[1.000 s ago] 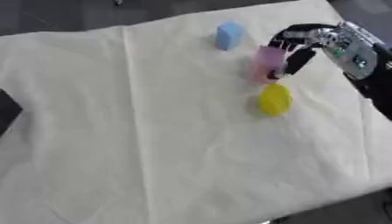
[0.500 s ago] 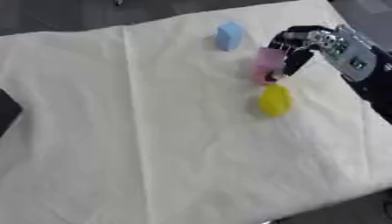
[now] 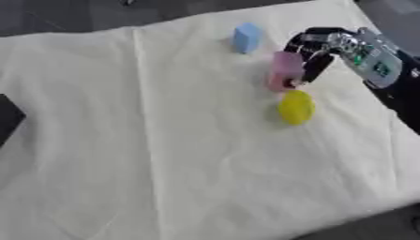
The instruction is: Pick up the objects with one hand, pass them to the other hand, and then place them into the box on the other side of the table.
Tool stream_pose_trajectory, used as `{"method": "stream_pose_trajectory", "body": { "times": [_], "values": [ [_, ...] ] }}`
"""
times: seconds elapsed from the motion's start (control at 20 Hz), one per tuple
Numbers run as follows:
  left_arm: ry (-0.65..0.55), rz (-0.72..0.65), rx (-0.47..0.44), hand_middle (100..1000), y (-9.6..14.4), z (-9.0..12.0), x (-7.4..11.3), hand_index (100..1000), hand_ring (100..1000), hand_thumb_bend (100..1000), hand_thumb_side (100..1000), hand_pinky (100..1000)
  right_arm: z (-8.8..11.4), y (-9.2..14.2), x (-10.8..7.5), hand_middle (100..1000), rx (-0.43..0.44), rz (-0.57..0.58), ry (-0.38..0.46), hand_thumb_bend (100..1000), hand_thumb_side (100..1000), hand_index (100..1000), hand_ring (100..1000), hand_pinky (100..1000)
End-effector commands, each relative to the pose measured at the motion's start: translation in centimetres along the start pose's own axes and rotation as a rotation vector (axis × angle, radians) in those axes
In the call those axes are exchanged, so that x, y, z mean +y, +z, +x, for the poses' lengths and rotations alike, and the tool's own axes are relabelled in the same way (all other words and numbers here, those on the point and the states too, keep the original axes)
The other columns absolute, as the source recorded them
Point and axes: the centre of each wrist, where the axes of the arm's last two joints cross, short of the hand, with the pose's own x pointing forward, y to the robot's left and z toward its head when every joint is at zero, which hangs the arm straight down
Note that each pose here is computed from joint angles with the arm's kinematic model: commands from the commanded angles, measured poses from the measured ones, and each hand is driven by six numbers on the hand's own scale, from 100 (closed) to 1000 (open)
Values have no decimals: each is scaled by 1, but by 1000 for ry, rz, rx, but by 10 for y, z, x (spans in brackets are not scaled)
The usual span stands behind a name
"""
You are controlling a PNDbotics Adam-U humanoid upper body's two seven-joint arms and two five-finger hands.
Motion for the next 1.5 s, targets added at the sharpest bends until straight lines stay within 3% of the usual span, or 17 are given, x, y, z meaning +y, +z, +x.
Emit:
{"method": "stream_pose_trajectory", "body": {
  "times": [0.05, 0.3, 0.7, 1.05, 1.5],
  "values": [
    [-13, -3, -32, 698, -3, 8, 4, 791, 815, 225, 772, 741, 7, 16, -22, 496, -27, -76, 5, 421, 100, 594, 621, 774],
    [-15, -2, -40, 698, -4, 10, 5, 792, 815, 225, 768, 742, 23, 34, -29, 495, -80, -154, -8, 414, 100, 592, 608, 763],
    [-18, -4, -59, 699, -4, 15, 6, 792, 815, 227, 762, 743, 53, 58, -27, 491, -206, -207, -128, 412, 100, 583, 584, 745],
    [-19, -12, -90, 699, -6, 24, 6, 793, 815, 229, 751, 742, 76, 68, -15, 490, -306, -216, -230, 414, 100, 577, 559, 729],
    [-19, -64, -139, 699, -10, 40, -1, 793, 814, 235, 735, 741, 106, 63, 13, 489, -437, -204, -373, 408, 100, 573, 535, 716]
  ]
}}
